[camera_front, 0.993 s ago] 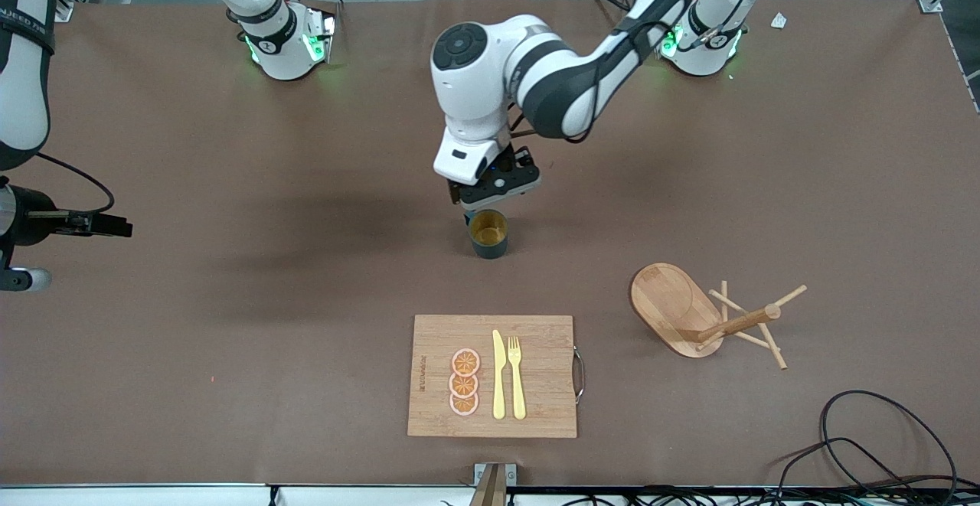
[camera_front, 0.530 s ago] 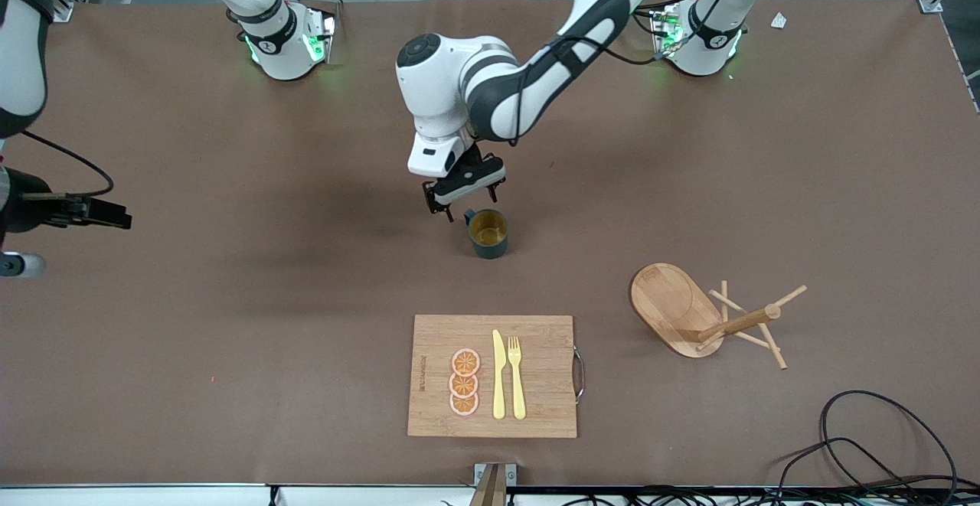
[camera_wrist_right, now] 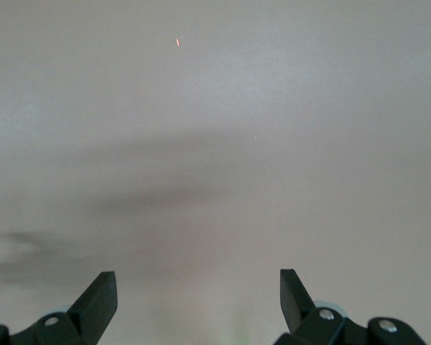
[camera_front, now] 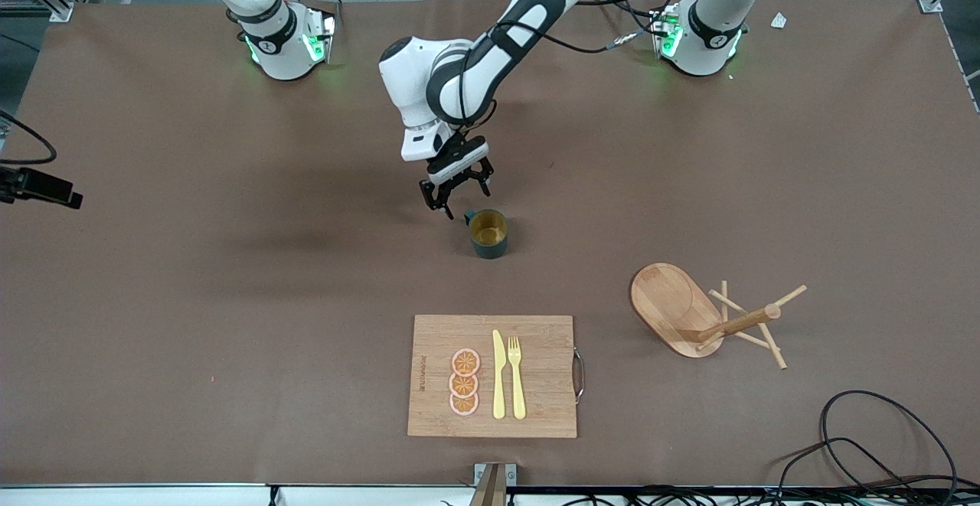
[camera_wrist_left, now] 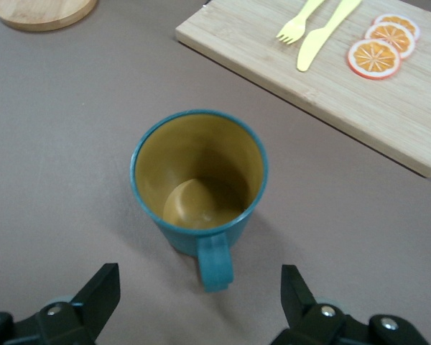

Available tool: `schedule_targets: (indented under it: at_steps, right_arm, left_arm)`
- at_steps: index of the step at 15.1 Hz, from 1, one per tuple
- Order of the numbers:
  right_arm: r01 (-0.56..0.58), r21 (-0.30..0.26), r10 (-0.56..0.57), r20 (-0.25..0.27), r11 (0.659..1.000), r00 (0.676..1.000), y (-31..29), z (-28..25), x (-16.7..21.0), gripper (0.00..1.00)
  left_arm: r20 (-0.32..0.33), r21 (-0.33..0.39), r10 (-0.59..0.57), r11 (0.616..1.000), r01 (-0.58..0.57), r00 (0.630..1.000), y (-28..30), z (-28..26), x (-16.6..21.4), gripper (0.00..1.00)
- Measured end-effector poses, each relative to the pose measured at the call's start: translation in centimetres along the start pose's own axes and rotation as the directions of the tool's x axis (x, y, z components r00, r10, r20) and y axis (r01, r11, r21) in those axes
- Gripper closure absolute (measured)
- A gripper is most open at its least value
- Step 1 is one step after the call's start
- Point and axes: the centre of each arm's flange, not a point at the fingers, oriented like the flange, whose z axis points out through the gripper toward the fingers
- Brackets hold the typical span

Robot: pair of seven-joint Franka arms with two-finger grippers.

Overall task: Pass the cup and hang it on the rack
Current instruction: 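Move the left gripper above the teal mug's handle, then lower the left gripper and close it on the mug handle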

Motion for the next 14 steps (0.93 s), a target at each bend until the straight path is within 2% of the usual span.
schedule_targets:
  at_steps: [5,10,14]
  right_arm:
    - [0.005,0.013,-0.005,-0.027,1.000,1.000,0.1,-2.7,-4.0,0.00]
    - [0.010,0.012,-0.009,-0.042,1.000,0.999,0.1,-3.9,-5.7,0.00]
    - [0.011,0.013,-0.011,-0.051,1.000,0.999,0.1,-4.8,-6.5,0.00]
  left_arm:
    - [-0.106,-0.038,-0.023,0.999,0.019,0.994,-0.4,1.9,-1.8,0.09]
    - [-0.133,-0.043,-0.084,0.996,0.079,0.988,-0.8,3.7,-2.6,0.17]
    - [-0.143,-0.044,-0.101,0.994,0.096,0.985,-1.1,4.5,-3.3,0.30]
